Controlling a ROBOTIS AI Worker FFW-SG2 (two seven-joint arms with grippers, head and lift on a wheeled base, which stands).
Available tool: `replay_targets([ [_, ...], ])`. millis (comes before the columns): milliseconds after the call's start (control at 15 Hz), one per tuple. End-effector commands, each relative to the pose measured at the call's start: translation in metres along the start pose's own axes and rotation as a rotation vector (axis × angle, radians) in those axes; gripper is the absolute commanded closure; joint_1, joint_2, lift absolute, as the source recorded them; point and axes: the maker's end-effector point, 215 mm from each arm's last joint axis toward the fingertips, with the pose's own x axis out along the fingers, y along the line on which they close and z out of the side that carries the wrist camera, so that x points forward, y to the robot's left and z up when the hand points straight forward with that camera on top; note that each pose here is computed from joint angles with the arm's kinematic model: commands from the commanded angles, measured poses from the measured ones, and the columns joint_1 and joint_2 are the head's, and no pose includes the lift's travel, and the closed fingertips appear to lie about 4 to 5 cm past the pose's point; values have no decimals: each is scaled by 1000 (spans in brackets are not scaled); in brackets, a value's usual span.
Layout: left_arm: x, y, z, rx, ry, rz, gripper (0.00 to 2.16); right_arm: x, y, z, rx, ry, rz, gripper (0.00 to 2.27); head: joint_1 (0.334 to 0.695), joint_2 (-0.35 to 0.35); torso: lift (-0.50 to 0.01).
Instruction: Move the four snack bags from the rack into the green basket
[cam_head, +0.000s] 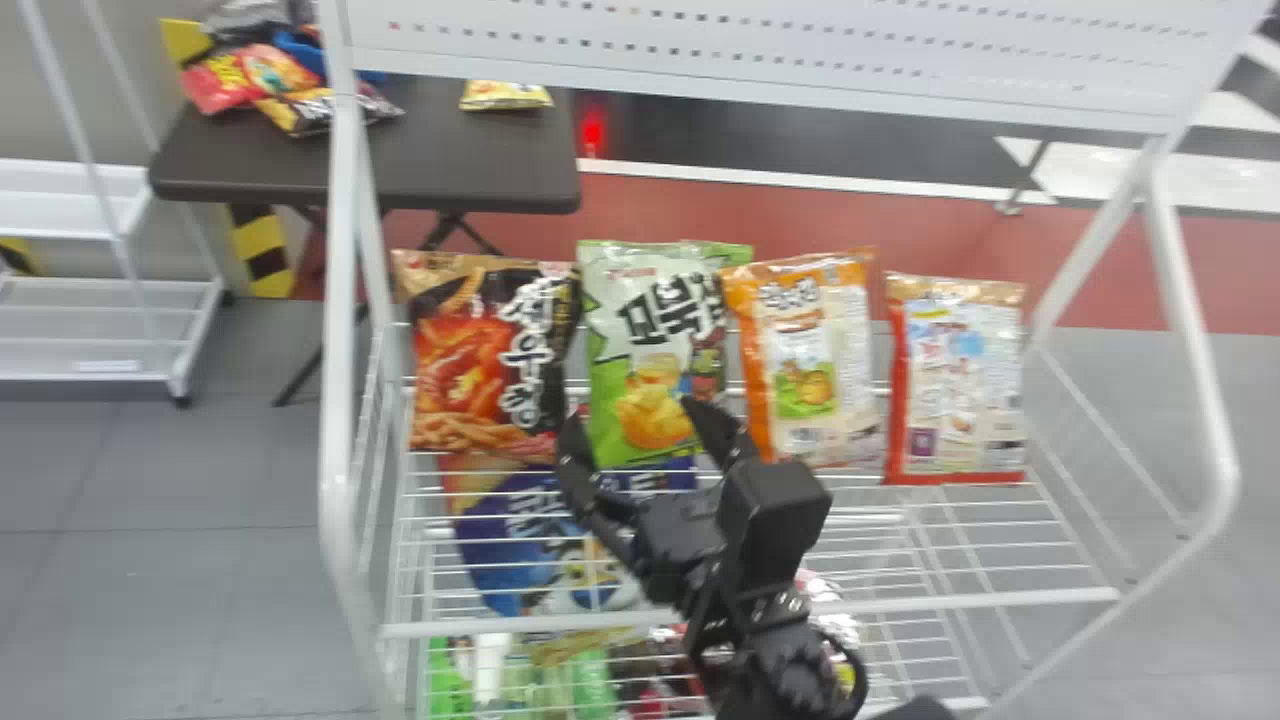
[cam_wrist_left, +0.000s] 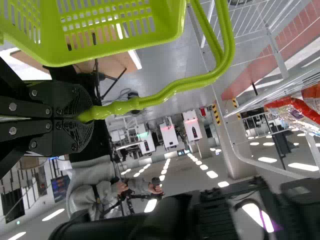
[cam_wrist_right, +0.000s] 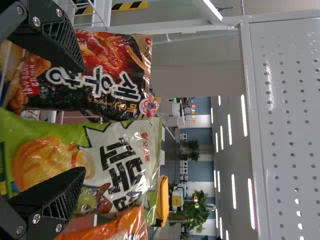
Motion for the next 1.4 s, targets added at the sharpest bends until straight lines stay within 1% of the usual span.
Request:
replay_targets([
  [0,-2,0,3,3,6,-2,1848,31,-1,-1,10,14,10,124,695,-110,0],
  [67,-3,0,4,6,7,-4,1848,42,-2,-8,11,37,10,127,695,-94,0],
  [267,-4,1,6,5,5,-7,1848,67,17,-19,22,68,80,157,695,-70,0],
  [533,-2,2,8,7,5,-9,1848,79,46,-25,31,87,166,191,695,-19,0],
  [600,-3,3,9,7,5,-7,1848,83,49,-31,27,100,178,191,695,5,0],
  [800,-4,4,11,5,4,-11,1848,94,55,-43,7,129,203,194,695,27,0],
  [867,-5,4,12,6,4,-11,1848,99,59,-46,-2,138,222,279,695,32,0],
  [933,-6,5,14,7,5,-11,1848,102,63,-49,-8,150,241,539,695,37,0],
  [1000,-6,5,15,5,3,-15,1848,101,70,-53,-12,167,263,1328,695,44,0],
  [1067,-6,6,15,3,2,-15,1848,100,76,-57,-11,182,272,1953,695,50,0],
  [1200,-7,5,17,5,1,-17,1848,93,93,-56,-49,176,307,2108,695,69,0],
  [1333,-7,6,19,9,1,-16,1848,81,104,-52,-54,169,321,2135,695,88,0],
])
